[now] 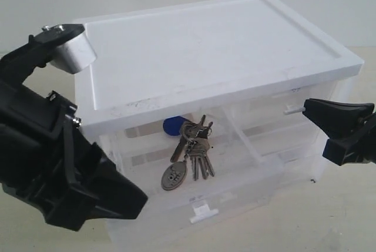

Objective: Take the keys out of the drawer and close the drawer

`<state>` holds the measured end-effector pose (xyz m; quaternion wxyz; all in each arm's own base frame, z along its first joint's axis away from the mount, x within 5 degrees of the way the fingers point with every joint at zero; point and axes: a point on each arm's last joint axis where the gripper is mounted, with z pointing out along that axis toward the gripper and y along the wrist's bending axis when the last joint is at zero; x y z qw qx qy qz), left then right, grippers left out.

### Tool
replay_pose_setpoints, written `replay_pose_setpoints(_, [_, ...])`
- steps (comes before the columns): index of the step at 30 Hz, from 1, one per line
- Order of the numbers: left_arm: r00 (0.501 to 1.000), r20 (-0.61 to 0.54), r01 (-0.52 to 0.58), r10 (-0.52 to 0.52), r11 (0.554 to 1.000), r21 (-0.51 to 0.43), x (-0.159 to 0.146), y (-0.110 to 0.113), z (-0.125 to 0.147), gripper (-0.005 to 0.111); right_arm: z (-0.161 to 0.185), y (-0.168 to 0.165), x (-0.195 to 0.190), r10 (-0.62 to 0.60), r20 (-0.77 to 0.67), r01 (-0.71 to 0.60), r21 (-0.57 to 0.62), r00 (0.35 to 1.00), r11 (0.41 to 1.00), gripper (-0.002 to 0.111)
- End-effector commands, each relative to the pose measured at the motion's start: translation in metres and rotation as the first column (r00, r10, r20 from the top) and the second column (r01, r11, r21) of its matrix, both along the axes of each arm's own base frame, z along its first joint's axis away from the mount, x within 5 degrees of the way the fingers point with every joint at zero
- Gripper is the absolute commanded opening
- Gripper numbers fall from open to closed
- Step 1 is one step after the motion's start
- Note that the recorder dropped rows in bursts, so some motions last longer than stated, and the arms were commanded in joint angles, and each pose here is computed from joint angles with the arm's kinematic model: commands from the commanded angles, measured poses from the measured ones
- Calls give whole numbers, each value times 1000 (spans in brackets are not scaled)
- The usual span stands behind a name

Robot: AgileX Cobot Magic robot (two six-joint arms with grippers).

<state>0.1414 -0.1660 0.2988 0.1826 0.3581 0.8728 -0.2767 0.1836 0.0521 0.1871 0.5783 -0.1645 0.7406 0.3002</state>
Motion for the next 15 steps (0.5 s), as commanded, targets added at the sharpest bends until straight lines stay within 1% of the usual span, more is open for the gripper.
replay_pose_setpoints(1, [999,39,12,-6,987,-161,1,-12,11,54,4,4,-2,52,34,-53,17,998,998,0])
replay_pose_setpoints(3, [998,57,12,-3,987,-159,3,-12,11,54,4,4,-2,52,34,-53,17,998,998,0])
replay_pose_setpoints(5, [997,72,23,-13,991,-135,3,-10,10,54,4,4,-2,54,33,-55,16,998,998,0])
replay_pose_setpoints(7, [997,69,46,-40,995,-89,1,-8,7,54,4,4,-2,56,33,-57,15,998,998,0])
replay_pose_setpoints(9, [998,54,36,-35,999,-23,1,-3,3,54,4,4,-2,58,33,-58,15,998,998,0])
replay_pose_setpoints(11, [999,51,-3,0,998,60,3,3,-2,54,4,4,-2,58,32,-58,16,998,998,0])
replay_pose_setpoints(13, [996,79,-47,36,989,142,7,10,-5,54,4,5,-3,68,28,-69,17,997,997,0])
replay_pose_setpoints(15, [992,110,-80,60,981,179,9,15,-5,54,5,8,-6,113,38,-114,22,993,993,0])
